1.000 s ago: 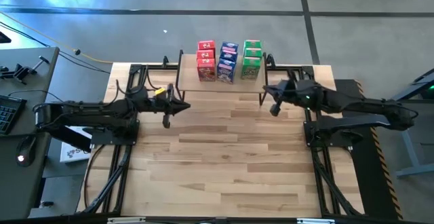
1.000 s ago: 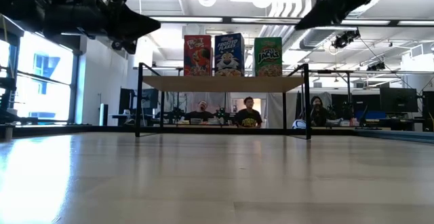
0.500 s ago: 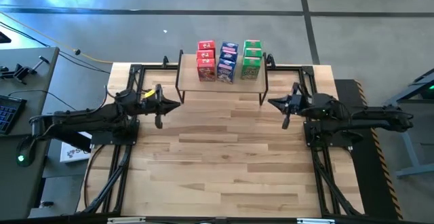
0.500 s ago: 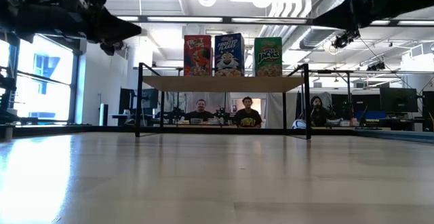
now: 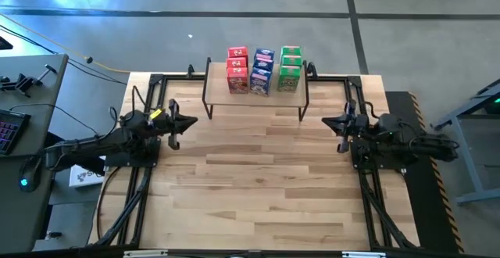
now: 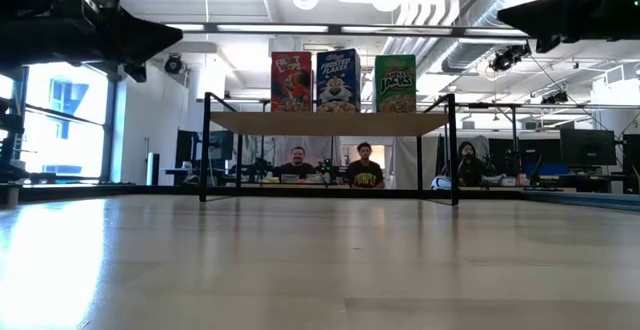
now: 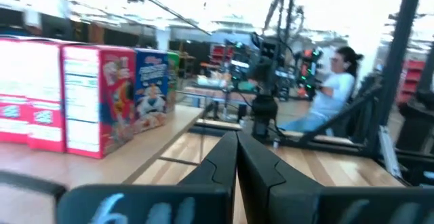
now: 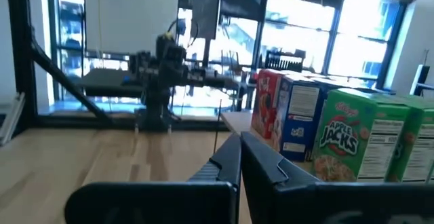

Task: Stack cereal on shelf
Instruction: Return to Home Position

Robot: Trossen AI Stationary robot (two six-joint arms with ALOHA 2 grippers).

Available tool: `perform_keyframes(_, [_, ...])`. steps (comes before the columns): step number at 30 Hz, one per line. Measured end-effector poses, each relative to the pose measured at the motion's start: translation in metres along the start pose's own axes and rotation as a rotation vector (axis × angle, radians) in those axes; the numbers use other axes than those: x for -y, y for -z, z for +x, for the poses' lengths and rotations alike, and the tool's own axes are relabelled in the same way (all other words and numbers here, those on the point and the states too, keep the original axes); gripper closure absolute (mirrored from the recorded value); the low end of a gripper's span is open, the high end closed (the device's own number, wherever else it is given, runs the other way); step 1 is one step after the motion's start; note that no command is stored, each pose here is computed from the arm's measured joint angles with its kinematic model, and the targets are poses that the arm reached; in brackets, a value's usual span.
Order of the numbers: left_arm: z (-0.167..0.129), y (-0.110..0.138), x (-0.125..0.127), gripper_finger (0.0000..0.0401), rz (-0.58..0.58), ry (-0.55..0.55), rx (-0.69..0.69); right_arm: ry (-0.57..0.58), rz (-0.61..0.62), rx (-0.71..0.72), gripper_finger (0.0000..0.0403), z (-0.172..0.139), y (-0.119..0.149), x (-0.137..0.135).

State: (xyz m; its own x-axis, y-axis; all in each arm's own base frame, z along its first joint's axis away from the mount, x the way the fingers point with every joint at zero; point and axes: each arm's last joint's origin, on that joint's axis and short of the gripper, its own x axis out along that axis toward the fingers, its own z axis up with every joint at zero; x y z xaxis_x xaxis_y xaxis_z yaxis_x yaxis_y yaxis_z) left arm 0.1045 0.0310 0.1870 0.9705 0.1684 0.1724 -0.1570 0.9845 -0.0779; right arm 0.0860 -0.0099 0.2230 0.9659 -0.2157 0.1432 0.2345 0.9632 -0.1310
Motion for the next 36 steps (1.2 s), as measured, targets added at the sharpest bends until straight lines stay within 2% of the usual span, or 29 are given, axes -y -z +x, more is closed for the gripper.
perform_keyframes(3, [-0.004, 0.000, -0.001, 0.0398, -0.004, -0.038, 0.013, 0.007, 0.004, 0.020, 0.0403, -0.003, 0.009, -0.001])
perform_keyframes(8, [-0.007, 0.001, -0.001, 0.0398, 0.002, -0.059, 0.005, 0.041, 0.019, -0.044, 0.0403, 0.000, 0.027, -0.003])
perform_keyframes(14, [-0.008, 0.008, -0.006, 0.0398, 0.006, -0.214, -0.058, 0.065, 0.059, -0.074, 0.0403, 0.003, 0.050, -0.006])
perform_keyframes(17, [-0.009, 0.011, -0.007, 0.0398, 0.018, -0.257, -0.088, 0.086, 0.076, -0.081, 0.0403, 0.003, 0.051, -0.006])
perform_keyframes(24, [-0.010, 0.017, -0.008, 0.0398, 0.035, -0.280, -0.155, 0.148, 0.040, -0.093, 0.0403, 0.002, 0.051, -0.004])
perform_keyframes(31, [-0.011, 0.020, -0.010, 0.0398, -0.020, -0.332, -0.173, 0.213, -0.024, -0.107, 0.0403, 0.002, 0.052, -0.001])
perform_keyframes(36, [-0.011, 0.022, -0.010, 0.0398, -0.026, -0.347, -0.196, 0.219, -0.007, -0.113, 0.0403, 0.003, 0.052, -0.001])
